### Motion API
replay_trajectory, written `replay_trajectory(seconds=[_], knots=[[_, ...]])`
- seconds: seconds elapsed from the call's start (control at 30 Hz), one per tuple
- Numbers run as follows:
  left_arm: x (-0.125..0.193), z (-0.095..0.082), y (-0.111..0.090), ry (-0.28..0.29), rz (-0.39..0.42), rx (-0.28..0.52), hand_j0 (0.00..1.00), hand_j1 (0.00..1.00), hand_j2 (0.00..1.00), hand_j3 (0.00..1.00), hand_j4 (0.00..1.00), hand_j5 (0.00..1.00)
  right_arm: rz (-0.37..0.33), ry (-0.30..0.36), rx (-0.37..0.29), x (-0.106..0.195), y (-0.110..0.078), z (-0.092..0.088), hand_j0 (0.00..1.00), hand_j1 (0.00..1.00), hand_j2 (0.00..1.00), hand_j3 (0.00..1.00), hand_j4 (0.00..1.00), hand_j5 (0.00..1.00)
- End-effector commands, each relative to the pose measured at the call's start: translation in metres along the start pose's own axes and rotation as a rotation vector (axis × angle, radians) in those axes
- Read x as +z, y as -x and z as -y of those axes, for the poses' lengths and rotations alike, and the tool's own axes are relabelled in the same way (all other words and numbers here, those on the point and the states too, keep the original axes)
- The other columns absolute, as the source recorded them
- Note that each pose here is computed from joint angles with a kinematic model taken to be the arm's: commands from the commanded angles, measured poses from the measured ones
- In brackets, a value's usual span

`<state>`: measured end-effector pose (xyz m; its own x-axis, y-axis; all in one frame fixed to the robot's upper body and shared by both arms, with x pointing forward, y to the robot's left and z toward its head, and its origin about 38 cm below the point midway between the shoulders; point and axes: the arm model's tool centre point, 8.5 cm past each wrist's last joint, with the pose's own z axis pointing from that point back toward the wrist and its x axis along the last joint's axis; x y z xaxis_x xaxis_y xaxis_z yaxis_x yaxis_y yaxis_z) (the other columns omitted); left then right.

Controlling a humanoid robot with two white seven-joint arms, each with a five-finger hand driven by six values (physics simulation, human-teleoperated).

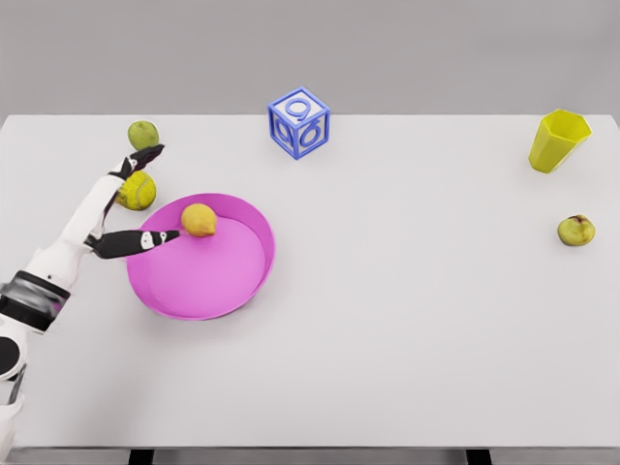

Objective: Put the lemon on the plate with left arm

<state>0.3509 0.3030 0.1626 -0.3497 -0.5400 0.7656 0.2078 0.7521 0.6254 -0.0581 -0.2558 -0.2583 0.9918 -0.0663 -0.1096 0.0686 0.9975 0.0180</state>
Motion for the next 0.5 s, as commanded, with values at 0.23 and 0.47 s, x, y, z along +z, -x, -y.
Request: replay_trajectory(seconds=[0.23, 0.47], knots=[[-0.002, -0.056, -0.011, 0.069, 0.051, -0.224, 1.0, 1.0, 1.0, 1.0, 1.0, 1.0, 0.0, 0.0, 0.0, 0.0, 0.0, 0.0, 1.0, 1.0, 1.0, 1.0, 1.0, 1.0], [0.001, -0.062, -0.01, 0.087, 0.038, -0.256, 1.0, 1.0, 1.0, 1.0, 1.0, 1.0, 0.001, 0.0, 0.0, 0.0, 0.0, 0.0, 1.0, 1.0, 1.0, 1.0, 1.0, 1.0]])
